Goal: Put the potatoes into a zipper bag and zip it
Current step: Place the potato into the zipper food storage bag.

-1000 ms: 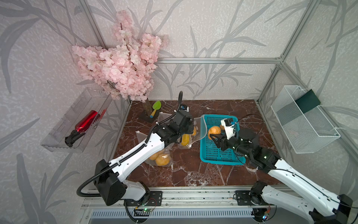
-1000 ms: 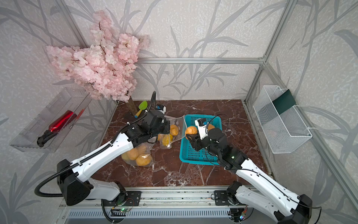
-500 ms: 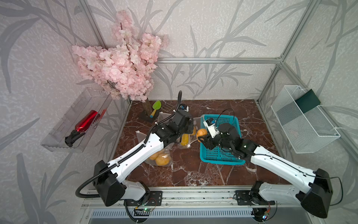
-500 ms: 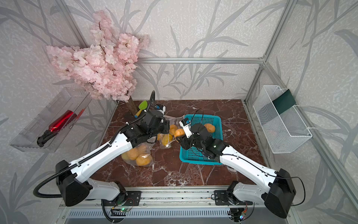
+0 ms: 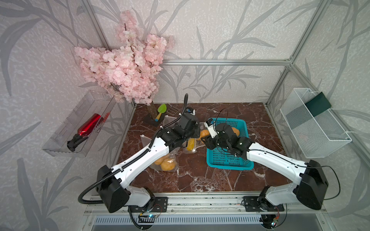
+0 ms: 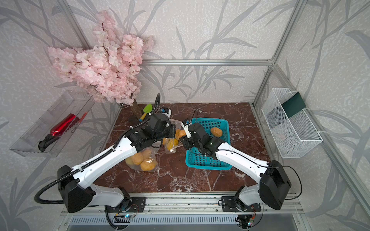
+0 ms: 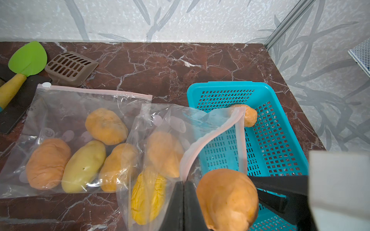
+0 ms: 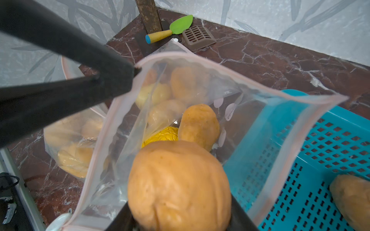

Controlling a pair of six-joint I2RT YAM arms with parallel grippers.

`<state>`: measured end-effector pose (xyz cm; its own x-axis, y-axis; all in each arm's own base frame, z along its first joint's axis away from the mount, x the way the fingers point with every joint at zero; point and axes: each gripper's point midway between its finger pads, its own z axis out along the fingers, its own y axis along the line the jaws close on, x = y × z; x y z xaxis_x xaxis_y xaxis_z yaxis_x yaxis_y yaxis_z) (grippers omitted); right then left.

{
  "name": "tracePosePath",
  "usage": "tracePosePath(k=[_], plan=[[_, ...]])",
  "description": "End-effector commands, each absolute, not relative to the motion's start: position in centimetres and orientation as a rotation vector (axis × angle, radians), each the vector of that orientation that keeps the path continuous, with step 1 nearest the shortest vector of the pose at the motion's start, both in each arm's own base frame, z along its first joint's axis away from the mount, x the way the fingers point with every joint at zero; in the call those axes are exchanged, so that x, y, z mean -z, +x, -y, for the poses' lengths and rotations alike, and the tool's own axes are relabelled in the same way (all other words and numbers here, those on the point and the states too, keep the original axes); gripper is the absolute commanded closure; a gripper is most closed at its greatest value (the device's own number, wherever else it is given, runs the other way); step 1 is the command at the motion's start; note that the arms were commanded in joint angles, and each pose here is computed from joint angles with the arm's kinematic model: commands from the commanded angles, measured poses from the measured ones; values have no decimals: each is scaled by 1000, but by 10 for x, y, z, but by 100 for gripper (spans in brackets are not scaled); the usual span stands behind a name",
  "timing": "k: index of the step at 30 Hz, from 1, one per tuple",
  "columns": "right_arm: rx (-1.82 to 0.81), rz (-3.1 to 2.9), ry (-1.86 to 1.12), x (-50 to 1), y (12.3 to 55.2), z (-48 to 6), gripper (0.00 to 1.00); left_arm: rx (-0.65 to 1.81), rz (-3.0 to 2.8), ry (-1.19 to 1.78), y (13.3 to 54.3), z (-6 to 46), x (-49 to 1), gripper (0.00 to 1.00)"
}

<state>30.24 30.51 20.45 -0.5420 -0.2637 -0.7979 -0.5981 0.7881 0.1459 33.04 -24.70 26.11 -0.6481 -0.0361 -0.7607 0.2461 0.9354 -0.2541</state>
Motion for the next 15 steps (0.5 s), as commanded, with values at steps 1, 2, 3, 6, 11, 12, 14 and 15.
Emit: tracePosePath(k=[1,2,3,6,11,12,14,15], plan=[[-490,-2151,-636,-209,311,-310,35,434,-2222,132,330,243,-268,100],[-482,-2155,-637,-207,312,-310,29,433,-2219,130,329,242,-269,100],[-478,-2155,-633,-206,314,-310,25,427,-2217,127,329,241,-269,100],[-465,-2165,-616,-203,317,-306,20,431,-2217,125,328,240,-270,100],[-446,-2149,-588,-211,316,-294,7,420,-2208,118,328,236,-271,100],[-438,-2139,-575,-215,315,-288,6,420,-2206,118,328,236,-272,100],[-428,-2114,-544,-224,312,-276,4,423,-2208,121,327,236,-271,100],[-424,-2096,-519,-230,310,-267,2,422,-2206,121,327,236,-272,100]])
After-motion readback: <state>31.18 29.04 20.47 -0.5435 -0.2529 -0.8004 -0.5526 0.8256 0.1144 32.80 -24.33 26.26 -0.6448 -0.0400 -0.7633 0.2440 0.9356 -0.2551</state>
